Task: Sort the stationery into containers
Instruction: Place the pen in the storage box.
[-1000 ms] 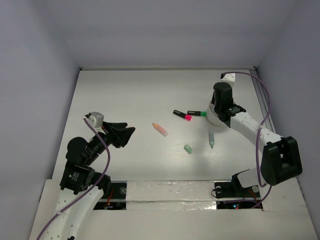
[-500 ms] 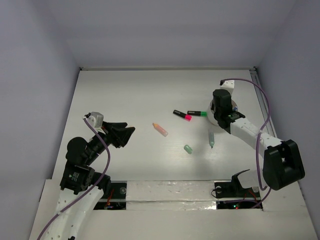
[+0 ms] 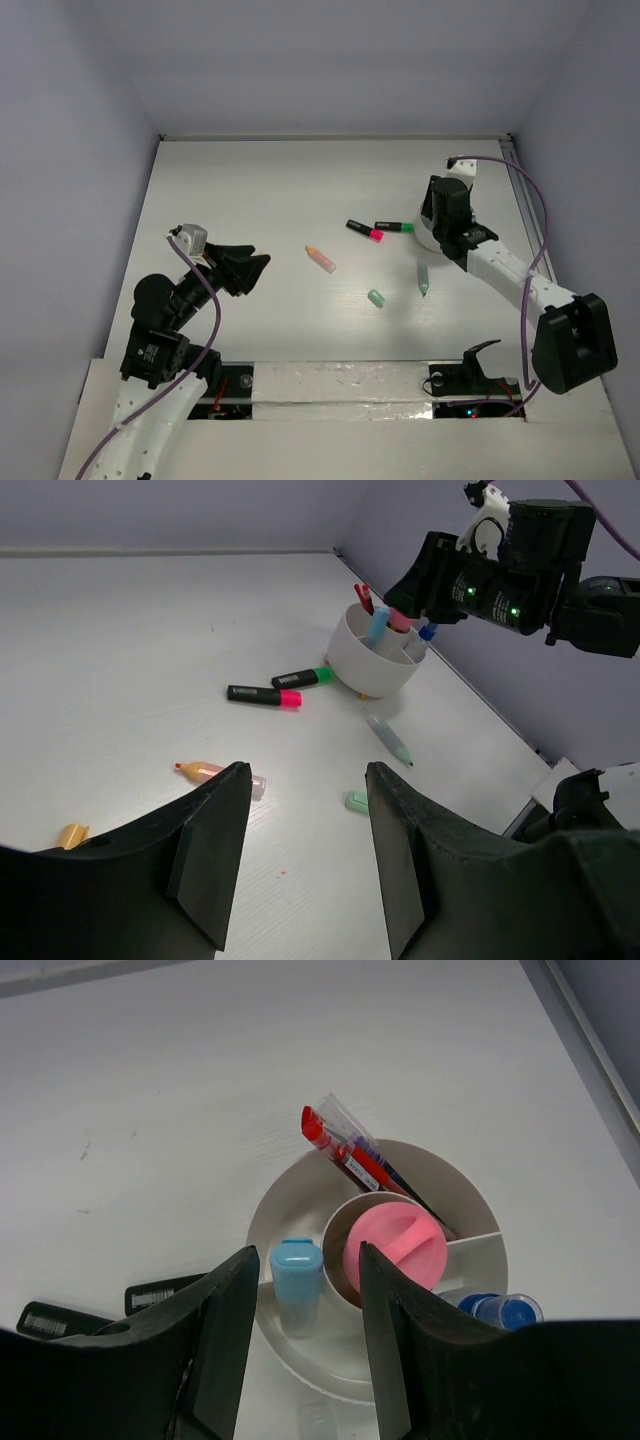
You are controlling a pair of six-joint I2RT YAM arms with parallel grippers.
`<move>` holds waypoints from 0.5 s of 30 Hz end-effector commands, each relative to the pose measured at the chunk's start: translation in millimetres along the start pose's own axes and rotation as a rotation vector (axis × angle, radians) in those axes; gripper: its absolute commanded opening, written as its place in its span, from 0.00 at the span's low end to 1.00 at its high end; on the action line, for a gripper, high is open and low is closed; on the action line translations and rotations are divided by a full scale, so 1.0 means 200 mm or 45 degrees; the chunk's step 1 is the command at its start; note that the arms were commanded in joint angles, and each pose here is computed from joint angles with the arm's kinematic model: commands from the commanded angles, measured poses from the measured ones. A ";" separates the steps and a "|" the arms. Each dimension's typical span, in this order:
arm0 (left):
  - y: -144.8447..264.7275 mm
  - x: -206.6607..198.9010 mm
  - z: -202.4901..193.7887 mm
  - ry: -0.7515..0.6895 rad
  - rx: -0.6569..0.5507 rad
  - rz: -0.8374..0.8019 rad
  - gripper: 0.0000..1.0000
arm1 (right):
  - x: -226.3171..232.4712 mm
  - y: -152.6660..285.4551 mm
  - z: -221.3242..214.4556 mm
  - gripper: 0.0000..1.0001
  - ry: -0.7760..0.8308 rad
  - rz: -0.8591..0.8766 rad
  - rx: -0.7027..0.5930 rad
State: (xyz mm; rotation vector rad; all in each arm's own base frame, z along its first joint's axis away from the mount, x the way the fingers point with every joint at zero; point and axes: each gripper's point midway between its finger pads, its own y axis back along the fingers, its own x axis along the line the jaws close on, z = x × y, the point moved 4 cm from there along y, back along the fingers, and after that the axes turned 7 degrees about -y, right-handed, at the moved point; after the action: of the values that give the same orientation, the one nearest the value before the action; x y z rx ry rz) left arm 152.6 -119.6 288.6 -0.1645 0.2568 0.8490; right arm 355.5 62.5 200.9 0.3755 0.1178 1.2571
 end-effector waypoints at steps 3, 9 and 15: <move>-0.01 -0.02 0.08 -0.039 -0.073 -0.036 0.46 | 0.06 0.09 0.15 0.51 -0.086 0.087 -0.073; -0.01 -0.02 0.08 -0.037 -0.073 -0.028 0.46 | 0.17 0.20 0.13 0.44 -0.047 0.218 -0.021; -0.01 -0.02 0.08 -0.034 -0.070 -0.027 0.46 | 0.32 0.28 0.04 0.17 0.030 0.433 0.099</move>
State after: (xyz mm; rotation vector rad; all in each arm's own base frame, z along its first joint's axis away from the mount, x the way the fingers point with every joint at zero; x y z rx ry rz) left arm 154.0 -118.0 288.5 -0.1652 0.2564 0.8574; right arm 330.1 112.2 220.2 0.4336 0.1290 1.4749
